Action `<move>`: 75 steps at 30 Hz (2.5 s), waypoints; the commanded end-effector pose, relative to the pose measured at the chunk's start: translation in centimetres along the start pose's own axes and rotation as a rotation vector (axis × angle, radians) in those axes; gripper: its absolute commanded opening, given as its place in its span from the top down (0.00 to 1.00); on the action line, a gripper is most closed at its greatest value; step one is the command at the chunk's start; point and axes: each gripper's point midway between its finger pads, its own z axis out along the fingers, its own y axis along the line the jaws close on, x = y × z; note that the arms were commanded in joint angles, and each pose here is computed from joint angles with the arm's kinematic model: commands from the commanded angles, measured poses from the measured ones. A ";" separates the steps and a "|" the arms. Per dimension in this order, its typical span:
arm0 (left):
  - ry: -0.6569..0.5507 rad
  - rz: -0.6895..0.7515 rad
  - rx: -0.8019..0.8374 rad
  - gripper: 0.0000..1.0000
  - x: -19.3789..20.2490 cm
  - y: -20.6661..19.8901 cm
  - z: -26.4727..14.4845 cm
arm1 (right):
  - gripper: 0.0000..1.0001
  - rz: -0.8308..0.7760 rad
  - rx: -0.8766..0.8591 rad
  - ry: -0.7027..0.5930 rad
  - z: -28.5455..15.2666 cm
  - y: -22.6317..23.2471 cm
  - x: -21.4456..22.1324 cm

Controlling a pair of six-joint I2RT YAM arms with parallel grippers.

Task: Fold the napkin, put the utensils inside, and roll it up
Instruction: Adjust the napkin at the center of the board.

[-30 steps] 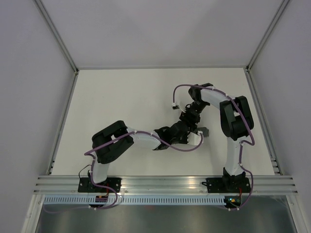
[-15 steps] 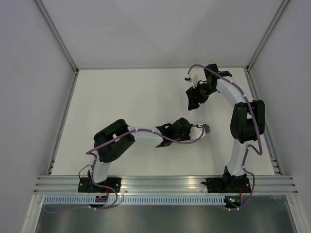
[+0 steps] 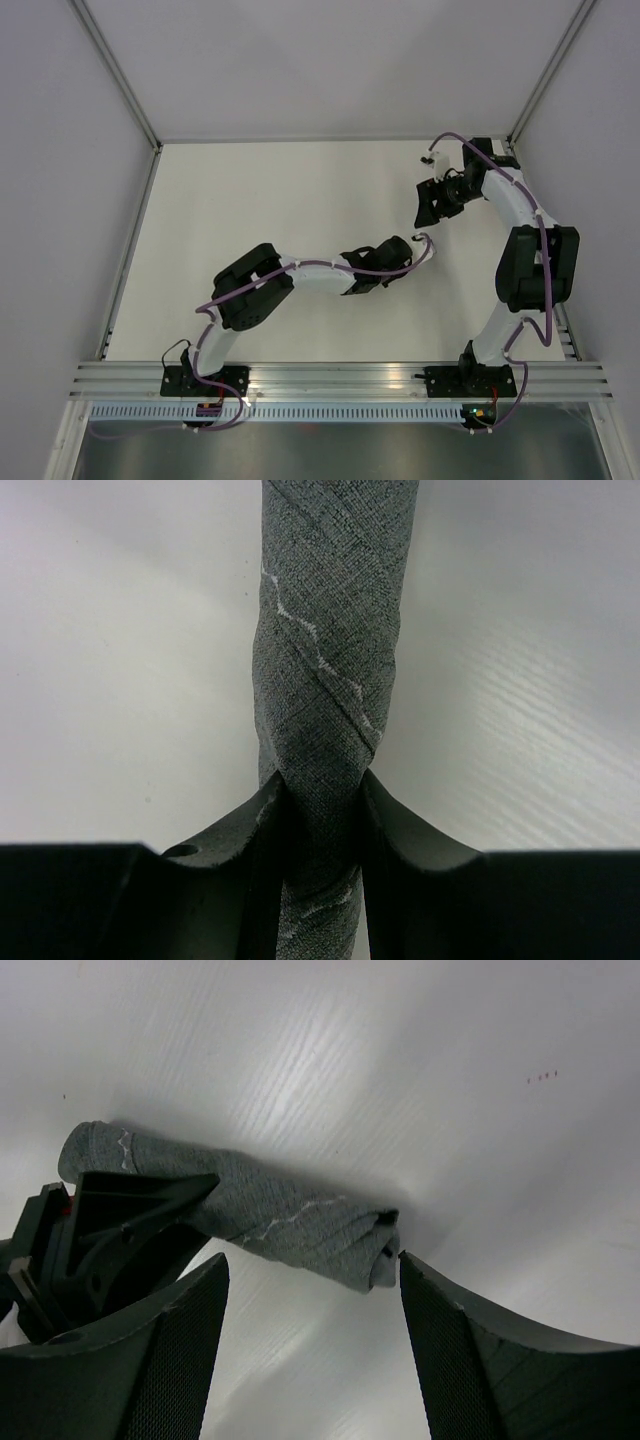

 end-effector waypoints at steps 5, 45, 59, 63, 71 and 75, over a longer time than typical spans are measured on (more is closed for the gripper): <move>0.263 -0.239 -0.045 0.63 6.1 -2.7 1.9 | 0.26 0.103 0.013 0.034 -1.3 -0.1 3.3; 0.256 -0.781 -0.228 0.50 1.8 -1.9 6.6 | 0.26 0.530 0.118 -0.017 2.8 -4.9 1.9; 0.247 -0.787 -0.239 0.41 1.6 -1.5 6.8 | 0.27 0.539 0.120 0.040 5.2 -5.3 4.0; 0.246 -0.780 -0.247 0.41 1.7 -1.3 6.6 | 0.28 0.541 0.116 0.045 5.7 -5.5 4.2; 0.187 -0.762 -0.270 0.37 0.2 0.0 5.4 | 0.32 0.545 0.114 0.046 6.4 -6.0 4.5; 0.153 -0.751 -0.284 0.34 -0.7 0.6 4.8 | 0.35 0.548 0.109 0.052 6.8 -6.1 4.6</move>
